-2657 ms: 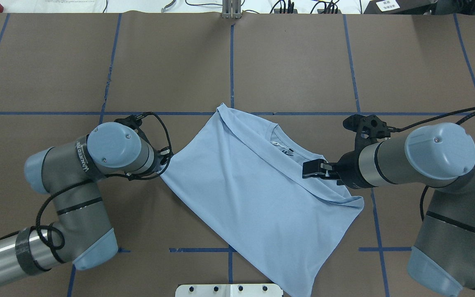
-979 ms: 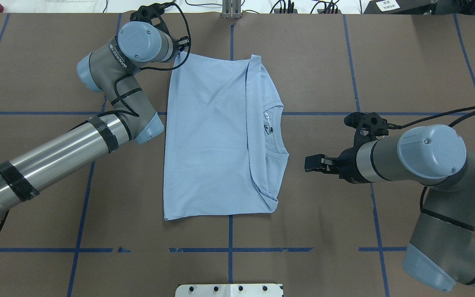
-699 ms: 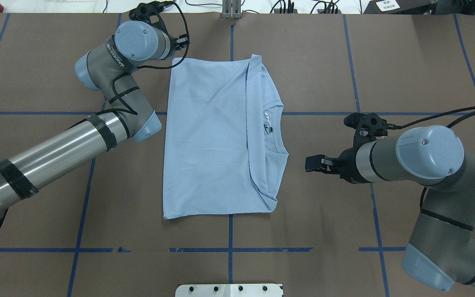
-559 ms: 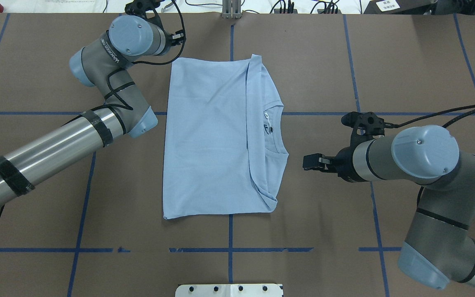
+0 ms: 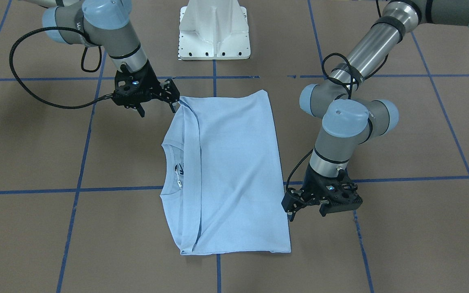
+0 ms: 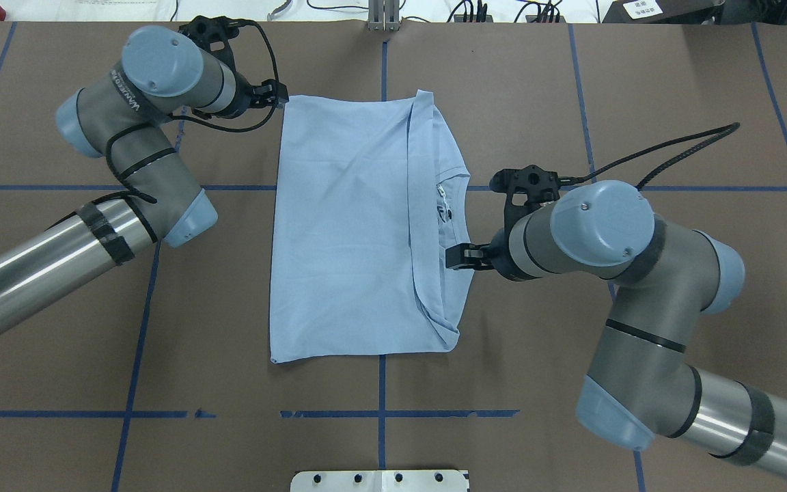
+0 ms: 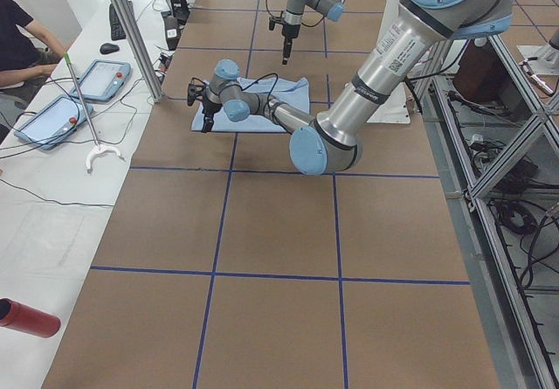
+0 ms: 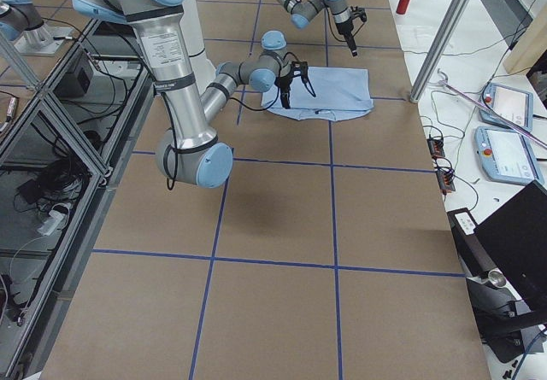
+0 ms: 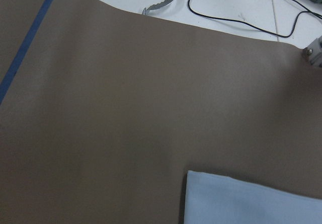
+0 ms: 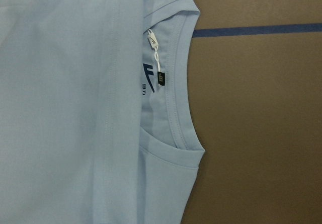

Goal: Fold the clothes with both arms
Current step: 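Move the right gripper onto the folded edge near the collar, then press the right gripper along the folded edge, smoothing it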

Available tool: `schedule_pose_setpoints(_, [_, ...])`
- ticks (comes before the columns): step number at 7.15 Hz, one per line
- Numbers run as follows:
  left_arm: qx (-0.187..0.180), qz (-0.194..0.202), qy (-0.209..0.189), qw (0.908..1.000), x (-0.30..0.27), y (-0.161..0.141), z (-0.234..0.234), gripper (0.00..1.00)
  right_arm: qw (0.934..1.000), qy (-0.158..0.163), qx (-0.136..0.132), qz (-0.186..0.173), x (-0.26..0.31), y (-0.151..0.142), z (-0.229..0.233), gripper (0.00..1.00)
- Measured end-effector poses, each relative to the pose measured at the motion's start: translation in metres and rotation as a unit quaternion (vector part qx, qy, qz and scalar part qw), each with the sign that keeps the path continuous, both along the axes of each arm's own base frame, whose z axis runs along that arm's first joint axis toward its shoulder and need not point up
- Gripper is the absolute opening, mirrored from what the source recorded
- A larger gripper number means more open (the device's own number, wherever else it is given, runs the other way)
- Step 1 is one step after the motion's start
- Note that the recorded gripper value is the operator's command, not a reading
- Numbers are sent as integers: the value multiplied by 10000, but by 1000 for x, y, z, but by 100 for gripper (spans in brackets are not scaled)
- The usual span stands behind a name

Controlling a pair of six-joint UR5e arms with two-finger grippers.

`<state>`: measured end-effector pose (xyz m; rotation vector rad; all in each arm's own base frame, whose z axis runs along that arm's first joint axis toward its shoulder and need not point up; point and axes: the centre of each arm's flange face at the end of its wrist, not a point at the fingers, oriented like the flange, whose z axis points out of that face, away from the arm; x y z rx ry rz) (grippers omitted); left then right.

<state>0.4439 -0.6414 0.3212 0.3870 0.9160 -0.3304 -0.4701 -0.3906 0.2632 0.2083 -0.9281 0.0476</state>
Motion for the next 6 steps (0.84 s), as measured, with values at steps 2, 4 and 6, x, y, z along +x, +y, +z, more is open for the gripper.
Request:
schedule_pose_setpoints(2, [-3,156,105,9998,-22,31,-5,100,9968,254,665,-369,-41,13,-14,100])
schedule_pose_setpoints(4, [-39,236,141,9996,-25,39,-4,100,9834,473,1493,-921,-63,34,-20,100])
schedule_pose_setpoints(6, [-41,250,150,9996,-26,40,-4,100,9707,639,1929,-1279,-76,45,-16,80])
